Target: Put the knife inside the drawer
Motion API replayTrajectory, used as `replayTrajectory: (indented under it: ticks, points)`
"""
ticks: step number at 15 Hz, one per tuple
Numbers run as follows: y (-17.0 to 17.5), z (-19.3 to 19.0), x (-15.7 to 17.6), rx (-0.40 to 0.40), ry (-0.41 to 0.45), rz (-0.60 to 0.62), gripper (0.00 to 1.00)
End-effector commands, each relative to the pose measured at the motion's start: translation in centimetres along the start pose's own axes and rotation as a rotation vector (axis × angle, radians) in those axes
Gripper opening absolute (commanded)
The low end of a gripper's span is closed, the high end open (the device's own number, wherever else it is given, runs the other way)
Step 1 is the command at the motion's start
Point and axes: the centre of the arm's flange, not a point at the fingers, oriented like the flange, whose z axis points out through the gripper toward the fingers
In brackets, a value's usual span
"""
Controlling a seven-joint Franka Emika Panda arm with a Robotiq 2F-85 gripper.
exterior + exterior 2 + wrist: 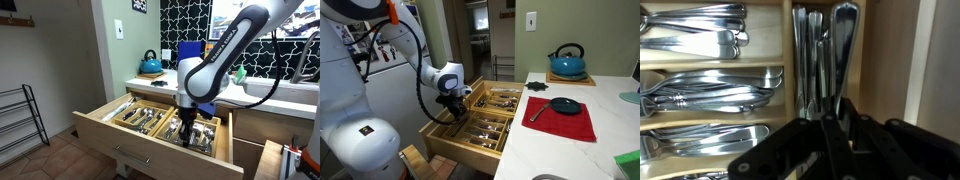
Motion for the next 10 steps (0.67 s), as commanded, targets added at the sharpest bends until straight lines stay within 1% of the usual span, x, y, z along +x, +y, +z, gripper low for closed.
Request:
replayTrajectory:
  ticks: [1, 5, 10]
  points:
    - [0.4, 1.7, 0.2, 0.008, -0.005, 0.046, 0.03]
    - [1.0, 3.0, 0.8, 0.003, -0.014, 0.069, 0.03]
    - [1.1, 4.2, 1.8, -0.012, 0.014, 0.068, 0.03]
